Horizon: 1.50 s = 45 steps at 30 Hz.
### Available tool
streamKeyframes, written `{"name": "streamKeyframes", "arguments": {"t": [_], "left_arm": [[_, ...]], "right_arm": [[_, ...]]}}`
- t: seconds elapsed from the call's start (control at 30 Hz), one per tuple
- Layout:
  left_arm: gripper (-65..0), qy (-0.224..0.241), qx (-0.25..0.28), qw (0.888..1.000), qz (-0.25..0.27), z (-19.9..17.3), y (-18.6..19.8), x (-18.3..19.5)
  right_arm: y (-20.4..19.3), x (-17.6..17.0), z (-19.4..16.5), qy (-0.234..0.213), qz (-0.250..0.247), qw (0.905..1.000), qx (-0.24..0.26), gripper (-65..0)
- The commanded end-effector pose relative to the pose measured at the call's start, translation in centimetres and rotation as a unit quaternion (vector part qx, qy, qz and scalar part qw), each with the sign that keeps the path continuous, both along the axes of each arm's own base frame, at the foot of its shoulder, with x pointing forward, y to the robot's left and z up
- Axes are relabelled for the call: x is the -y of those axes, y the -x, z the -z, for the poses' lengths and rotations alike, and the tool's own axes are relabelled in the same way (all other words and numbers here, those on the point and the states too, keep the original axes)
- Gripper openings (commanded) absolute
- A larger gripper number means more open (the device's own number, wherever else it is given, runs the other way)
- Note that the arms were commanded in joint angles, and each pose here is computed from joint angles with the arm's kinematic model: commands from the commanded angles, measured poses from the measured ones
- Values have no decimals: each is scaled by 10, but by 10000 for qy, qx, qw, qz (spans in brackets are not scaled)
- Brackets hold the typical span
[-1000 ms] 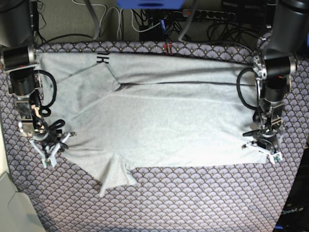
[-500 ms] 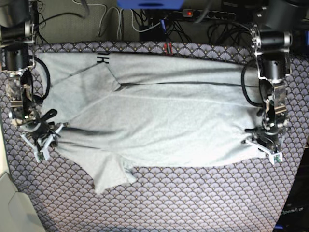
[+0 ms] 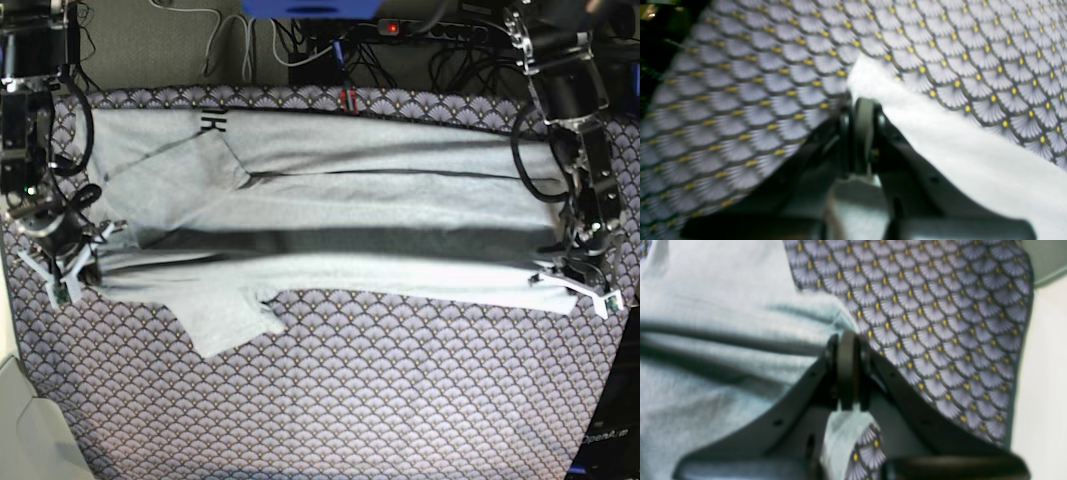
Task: Fold the T-shirt properly
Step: 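Lift the held edge and fold it over toward the arms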
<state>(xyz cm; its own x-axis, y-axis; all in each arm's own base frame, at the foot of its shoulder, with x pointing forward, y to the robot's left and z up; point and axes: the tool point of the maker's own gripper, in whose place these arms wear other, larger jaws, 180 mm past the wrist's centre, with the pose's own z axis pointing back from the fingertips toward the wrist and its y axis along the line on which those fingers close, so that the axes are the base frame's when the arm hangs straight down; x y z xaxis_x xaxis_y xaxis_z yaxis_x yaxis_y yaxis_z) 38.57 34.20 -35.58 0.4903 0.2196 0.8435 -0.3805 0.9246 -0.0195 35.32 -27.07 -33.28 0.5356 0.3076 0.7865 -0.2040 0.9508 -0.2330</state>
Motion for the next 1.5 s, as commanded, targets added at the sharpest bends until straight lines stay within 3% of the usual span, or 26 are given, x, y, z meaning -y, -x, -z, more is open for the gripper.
{"name": "streamKeyframes", "arguments": {"t": [0.0, 0.27, 0.47, 0.73, 1.13, 1.23, 1.37, 1.47], "left_arm": [[-646, -179, 256, 9995, -16, -21, -6, -7], [-646, -419, 174, 9988, 160, -23, 24, 1], [-646, -512, -34, 9984, 230, -11, 49, 3], [-646, -226, -20, 9996, -184, -7, 76, -24], [-647, -283, -20, 9994, -182, -10, 77, -31], [-647, -264, -45, 9995, -176, -8, 78, -29], [-646, -70, -471, 9987, -179, 4, 85, -26], [-645, 44, -752, 9970, -173, 12, 91, -23]], "right_arm": [[-5, 2, -21, 71, -56, 9995, 315, -650], [47, -7, -12, 16, -29, 9999, 170, -650], [80, -15, 13, -93, -45, 9997, -218, -650], [96, -14, 25, -71, -50, 9990, -446, -650], [108, 0, 28, 1, 121, 9984, -560, -650], [115, -5, 33, -6, -72, 9975, -697, -650], [126, -11, 39, 23, -463, 9947, -919, -650], [128, -11, 40, 15, -460, 9946, -934, -650]]}}
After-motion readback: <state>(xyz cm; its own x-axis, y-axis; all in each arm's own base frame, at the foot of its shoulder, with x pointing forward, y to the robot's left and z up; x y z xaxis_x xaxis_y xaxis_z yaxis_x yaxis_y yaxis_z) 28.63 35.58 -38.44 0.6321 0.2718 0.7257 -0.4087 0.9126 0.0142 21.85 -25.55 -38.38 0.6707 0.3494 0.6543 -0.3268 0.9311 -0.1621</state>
